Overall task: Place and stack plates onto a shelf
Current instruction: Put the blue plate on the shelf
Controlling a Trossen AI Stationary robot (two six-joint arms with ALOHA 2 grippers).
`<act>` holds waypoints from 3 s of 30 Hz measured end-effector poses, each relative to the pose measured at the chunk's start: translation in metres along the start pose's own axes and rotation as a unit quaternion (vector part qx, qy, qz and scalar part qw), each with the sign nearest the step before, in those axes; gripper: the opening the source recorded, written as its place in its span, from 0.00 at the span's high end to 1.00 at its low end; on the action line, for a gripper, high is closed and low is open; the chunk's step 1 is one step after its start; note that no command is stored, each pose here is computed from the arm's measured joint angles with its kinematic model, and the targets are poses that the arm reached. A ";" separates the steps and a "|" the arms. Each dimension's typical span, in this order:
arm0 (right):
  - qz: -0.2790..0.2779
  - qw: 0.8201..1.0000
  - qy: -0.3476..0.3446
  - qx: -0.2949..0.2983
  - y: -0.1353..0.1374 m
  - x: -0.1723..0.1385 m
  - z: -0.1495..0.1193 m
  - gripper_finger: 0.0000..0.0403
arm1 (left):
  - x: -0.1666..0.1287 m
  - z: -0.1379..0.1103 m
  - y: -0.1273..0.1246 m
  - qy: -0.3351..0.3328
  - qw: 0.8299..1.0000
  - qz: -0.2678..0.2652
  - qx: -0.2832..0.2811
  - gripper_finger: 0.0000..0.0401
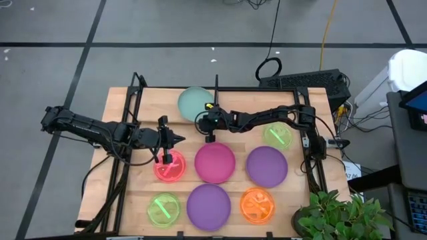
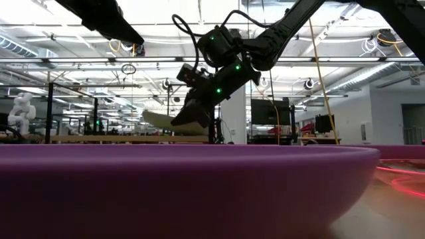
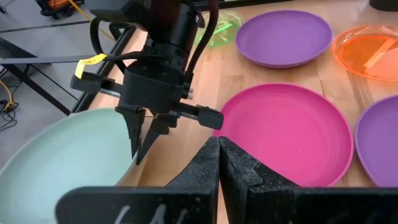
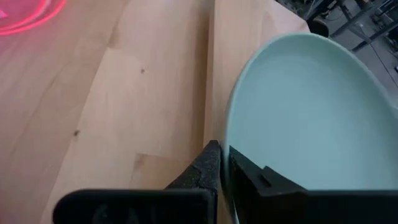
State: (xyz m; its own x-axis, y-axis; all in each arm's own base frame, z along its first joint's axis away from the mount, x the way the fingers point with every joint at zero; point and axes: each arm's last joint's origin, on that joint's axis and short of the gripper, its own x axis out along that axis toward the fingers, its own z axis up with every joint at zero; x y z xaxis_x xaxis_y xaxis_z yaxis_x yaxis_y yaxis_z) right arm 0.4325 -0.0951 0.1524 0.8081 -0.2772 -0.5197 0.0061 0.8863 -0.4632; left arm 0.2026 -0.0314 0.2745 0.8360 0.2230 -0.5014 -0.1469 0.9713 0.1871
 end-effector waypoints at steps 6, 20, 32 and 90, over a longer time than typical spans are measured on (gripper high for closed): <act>-0.001 1.000 -0.002 -0.004 0.001 0.001 -0.001 0.97 | 0.000 0.000 0.000 0.000 1.000 0.000 0.000 0.98; -0.014 1.000 0.008 -0.012 -0.001 0.001 -0.001 0.91 | 0.000 0.000 0.000 0.000 1.000 0.000 -0.002 0.98; -0.040 0.999 0.012 -0.016 -0.003 0.001 -0.001 0.85 | 0.000 0.000 0.000 0.000 1.000 0.000 -0.005 0.98; -0.152 0.975 0.003 0.159 -0.012 -0.115 -0.055 0.91 | 0.002 -0.004 0.007 0.020 0.999 0.016 -0.025 0.98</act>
State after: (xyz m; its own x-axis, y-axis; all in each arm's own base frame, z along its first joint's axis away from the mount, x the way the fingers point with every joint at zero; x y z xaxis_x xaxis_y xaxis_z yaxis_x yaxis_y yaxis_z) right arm 0.3069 -0.0945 0.1783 0.7372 -0.5469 -0.3969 0.4290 0.8326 -0.3503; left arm 0.2016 -0.0237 0.2716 0.8085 0.2562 -0.5298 -0.1998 0.9663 0.1622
